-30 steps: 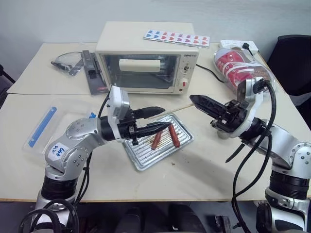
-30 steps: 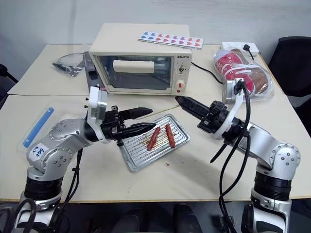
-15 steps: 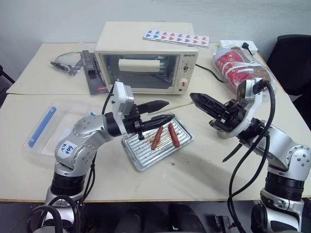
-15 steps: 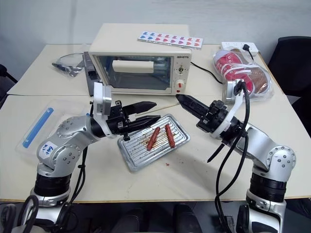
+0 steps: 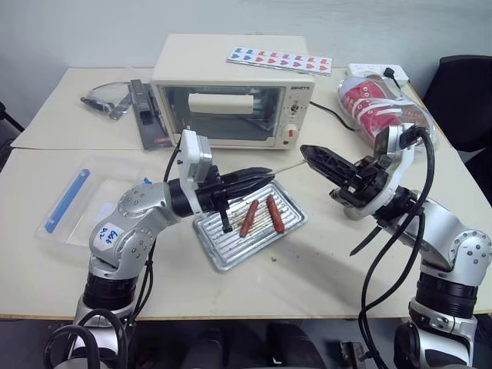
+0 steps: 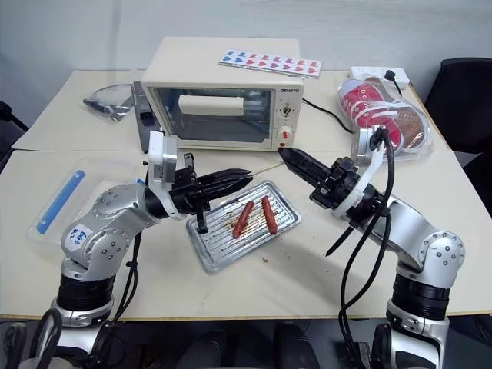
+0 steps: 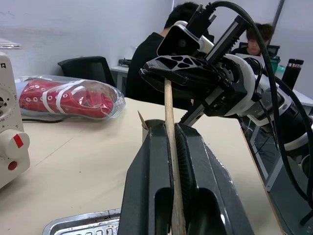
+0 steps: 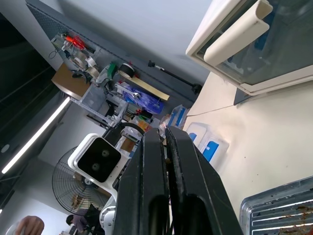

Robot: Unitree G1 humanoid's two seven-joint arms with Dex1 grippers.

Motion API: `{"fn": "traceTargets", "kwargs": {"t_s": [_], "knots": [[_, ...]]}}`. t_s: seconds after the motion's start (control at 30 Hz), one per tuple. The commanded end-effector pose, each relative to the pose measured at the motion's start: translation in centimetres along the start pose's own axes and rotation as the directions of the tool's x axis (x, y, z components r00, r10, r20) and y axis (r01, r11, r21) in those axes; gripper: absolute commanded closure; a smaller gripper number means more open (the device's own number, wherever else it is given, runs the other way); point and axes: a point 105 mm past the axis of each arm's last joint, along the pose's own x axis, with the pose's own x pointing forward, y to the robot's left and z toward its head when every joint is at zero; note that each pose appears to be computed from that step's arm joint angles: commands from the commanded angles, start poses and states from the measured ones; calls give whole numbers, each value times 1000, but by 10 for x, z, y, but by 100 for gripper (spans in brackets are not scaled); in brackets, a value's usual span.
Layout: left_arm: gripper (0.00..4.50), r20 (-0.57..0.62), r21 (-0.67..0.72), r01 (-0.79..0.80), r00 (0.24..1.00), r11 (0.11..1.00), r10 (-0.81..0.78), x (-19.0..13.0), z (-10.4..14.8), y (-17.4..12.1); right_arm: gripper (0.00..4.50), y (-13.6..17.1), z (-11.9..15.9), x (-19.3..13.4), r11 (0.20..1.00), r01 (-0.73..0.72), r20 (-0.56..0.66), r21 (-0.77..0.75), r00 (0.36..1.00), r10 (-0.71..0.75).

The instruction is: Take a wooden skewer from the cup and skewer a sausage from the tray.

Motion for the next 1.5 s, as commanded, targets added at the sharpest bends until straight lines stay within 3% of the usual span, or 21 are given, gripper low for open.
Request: {"fn": "traceTargets", "kwargs": {"t_s": [0.03,0.2,0.3,0.4,0.5,0.6,0.7,0.9,1.07,1.5], "knots": [[450,18,63,-43,999,997,42,-1,11,7,410,11,3,-2,999,-16,1,-43,1000,16],[450,-6,80,-73,997,994,74,-9,11,13,290,3,6,-5,989,102,-42,-109,993,-108],[450,-40,93,-94,994,991,98,-22,11,15,290,-10,-1,-12,940,263,-132,-216,946,-295],[450,-90,97,-131,986,987,140,-44,13,18,290,-23,-8,-16,845,358,-174,-398,874,-453],[450,-136,69,-179,973,981,187,-69,16,18,290,-29,-18,-14,711,334,-199,-618,809,-553],[450,-181,58,-213,958,975,220,-89,20,14,244,-29,-14,-1,677,348,-148,-649,814,-561],[450,-220,49,-218,950,975,224,-98,24,7,167,-40,-23,-3,462,264,-135,-847,733,-666],[450,-254,37,-224,940,974,226,-102,21,1,167,-61,-52,-3,480,263,-173,-837,705,-688],[450,-252,38,-229,940,973,231,-101,23,-1,167,-77,-57,1,464,322,-134,-825,686,-715],[450,-264,66,-257,927,964,265,-102,23,2,167,-98,-84,15,506,312,-188,-804,673,-715]]}}
